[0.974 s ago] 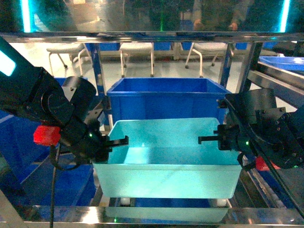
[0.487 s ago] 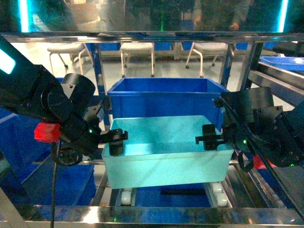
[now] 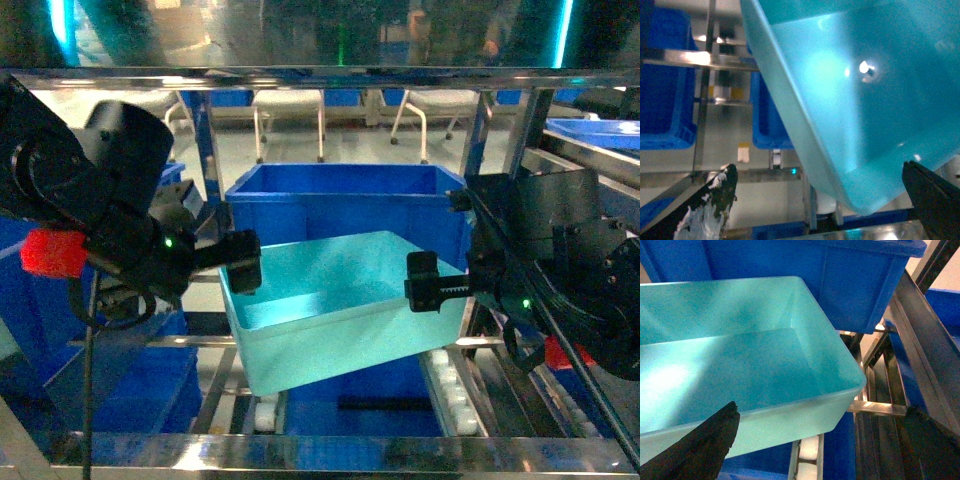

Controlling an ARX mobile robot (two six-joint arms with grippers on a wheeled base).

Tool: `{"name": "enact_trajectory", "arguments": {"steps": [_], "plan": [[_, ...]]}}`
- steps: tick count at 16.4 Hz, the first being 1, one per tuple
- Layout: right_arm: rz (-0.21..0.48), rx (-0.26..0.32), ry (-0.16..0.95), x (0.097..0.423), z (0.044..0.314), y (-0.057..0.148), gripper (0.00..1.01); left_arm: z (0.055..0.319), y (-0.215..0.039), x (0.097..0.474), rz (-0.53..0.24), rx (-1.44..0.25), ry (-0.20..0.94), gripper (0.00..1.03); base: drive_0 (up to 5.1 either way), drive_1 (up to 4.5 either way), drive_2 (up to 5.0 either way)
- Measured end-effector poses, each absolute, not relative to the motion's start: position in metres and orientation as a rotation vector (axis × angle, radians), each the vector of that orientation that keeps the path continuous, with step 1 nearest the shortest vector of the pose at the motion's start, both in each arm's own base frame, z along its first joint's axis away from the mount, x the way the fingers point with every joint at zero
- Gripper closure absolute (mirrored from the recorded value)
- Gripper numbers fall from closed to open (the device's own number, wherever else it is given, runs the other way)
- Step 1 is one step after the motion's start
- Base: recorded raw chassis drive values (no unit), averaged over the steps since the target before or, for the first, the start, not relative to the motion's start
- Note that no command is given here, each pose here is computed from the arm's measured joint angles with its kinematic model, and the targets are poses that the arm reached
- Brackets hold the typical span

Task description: Organize blue bins on left shelf correctly

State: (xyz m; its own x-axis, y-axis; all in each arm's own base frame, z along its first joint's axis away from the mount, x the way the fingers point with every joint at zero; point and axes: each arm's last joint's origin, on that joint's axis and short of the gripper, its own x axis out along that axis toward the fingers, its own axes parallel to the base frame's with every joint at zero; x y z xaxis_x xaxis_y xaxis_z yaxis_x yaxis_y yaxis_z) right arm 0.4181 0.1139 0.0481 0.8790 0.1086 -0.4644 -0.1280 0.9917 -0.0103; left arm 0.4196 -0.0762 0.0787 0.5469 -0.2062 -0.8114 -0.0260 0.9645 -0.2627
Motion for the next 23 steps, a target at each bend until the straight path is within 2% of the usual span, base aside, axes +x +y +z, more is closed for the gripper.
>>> {"name": "enact_trajectory", "arguments": {"steps": [3,4,8,10,14,17,18,19,20,21,22,23], "plan": [[0.123,-0.041,0.464,0.394,0.063,0.114,0.03,0.091,-0.08,0.393,-0.113,-0.272,0.998,0.05,0.0,0.0,0.0],[0.099,-0.039,0.499,0.382,0.064,0.111,0.03,0.088,-0.077,0.378,-0.101,-0.275,1.039,0.05,0.0,0.0,0.0],[0.052,-0.048,0.532,0.363,0.066,0.107,0.03,0.089,-0.073,0.358,-0.093,-0.279,1.063,0.05,0.0,0.0,0.0],[0.029,-0.041,0.549,0.339,0.077,0.105,0.03,0.106,-0.062,0.335,-0.089,-0.292,1.046,0.05,0.0,0.0,0.0],[0.094,0.023,0.46,0.298,0.128,0.111,0.03,0.143,-0.049,0.287,-0.11,-0.292,0.993,0.05,0.0,0.0,0.0],[0.101,0.044,0.455,0.297,0.131,0.111,0.03,0.146,-0.051,0.287,-0.131,-0.271,0.978,0.05,0.0,0.0,0.0],[0.046,0.046,0.275,0.296,0.127,0.106,0.12,0.146,-0.051,0.287,-0.13,-0.269,0.973,0.05,0.0,0.0,0.0],[0.027,0.015,0.203,0.283,0.12,0.094,0.23,0.135,-0.054,0.292,-0.11,-0.184,0.695,0.13,0.0,0.0,0.0],[0.012,-0.004,0.156,0.261,0.118,0.077,0.36,0.114,-0.043,0.275,-0.022,-0.07,0.521,0.26,0.0,0.0,0.0],[-0.025,0.019,0.016,0.242,0.144,0.052,0.59,0.122,-0.028,0.237,0.011,-0.022,0.228,0.49,0.0,0.0,0.0],[0.0,0.016,-0.003,0.23,0.149,0.047,0.72,0.156,-0.025,0.235,0.004,-0.034,0.021,0.62,0.0,0.0,0.0],[0.012,0.002,0.026,0.217,0.145,0.041,0.87,0.17,-0.022,0.223,-0.003,-0.025,-0.03,0.76,0.0,0.0,0.0]]}}
